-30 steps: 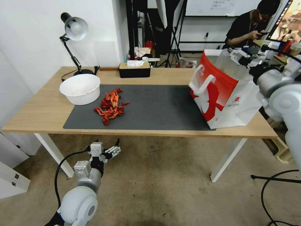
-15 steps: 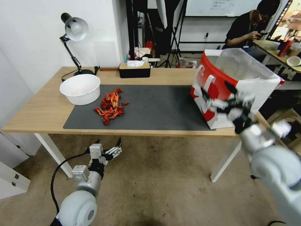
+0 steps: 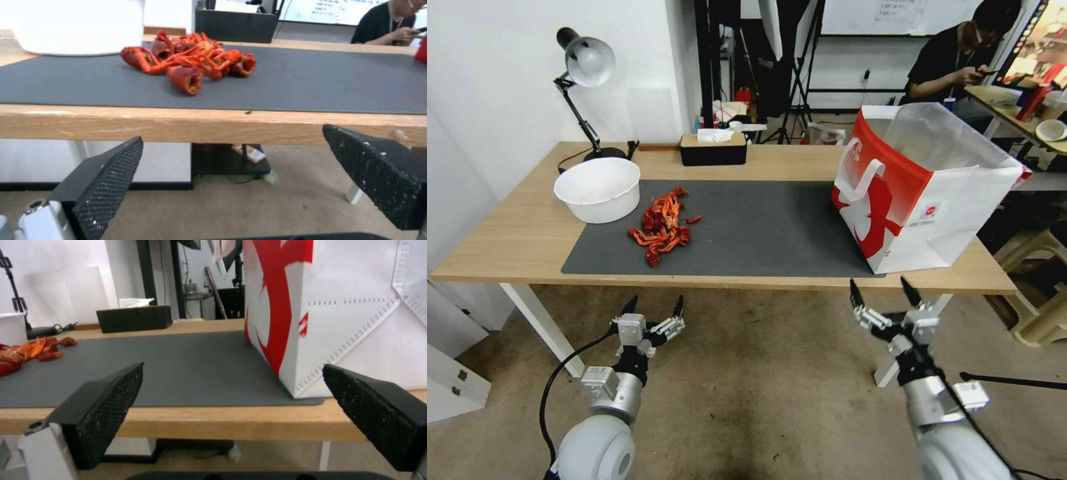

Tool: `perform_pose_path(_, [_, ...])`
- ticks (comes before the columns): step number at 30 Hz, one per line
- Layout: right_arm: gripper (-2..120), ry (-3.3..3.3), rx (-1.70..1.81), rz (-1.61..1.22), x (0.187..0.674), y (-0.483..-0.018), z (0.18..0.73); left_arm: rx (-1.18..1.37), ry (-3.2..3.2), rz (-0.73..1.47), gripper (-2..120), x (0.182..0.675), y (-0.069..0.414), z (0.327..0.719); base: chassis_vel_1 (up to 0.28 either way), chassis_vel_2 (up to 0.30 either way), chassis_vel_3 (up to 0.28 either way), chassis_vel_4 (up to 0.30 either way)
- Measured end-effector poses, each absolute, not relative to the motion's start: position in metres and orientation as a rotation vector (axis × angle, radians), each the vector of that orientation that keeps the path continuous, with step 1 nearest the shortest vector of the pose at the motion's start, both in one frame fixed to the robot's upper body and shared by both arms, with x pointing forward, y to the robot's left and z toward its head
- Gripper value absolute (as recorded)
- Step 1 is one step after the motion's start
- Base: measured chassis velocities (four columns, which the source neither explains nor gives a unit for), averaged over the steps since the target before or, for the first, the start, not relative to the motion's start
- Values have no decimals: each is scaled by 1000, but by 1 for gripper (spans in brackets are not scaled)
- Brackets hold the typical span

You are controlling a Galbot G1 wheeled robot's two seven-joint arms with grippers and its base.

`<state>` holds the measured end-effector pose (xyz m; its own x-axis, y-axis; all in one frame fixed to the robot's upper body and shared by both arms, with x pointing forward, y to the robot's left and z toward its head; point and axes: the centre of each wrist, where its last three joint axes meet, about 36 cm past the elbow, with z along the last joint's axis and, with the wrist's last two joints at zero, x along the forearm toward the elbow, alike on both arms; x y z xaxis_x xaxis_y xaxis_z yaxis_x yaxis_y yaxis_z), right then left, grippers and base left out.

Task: Close the takeout container lid, then place the container into the takeout bag.

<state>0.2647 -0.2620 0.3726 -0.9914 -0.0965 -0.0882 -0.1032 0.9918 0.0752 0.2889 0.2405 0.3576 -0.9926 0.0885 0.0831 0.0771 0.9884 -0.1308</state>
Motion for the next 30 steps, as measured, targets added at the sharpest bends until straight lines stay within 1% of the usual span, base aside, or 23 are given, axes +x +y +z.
perform_pose_path(30, [100, 3052, -152, 128, 268, -263, 374, -117, -3040, 198, 100, 289, 241, 358, 0, 0, 0, 0])
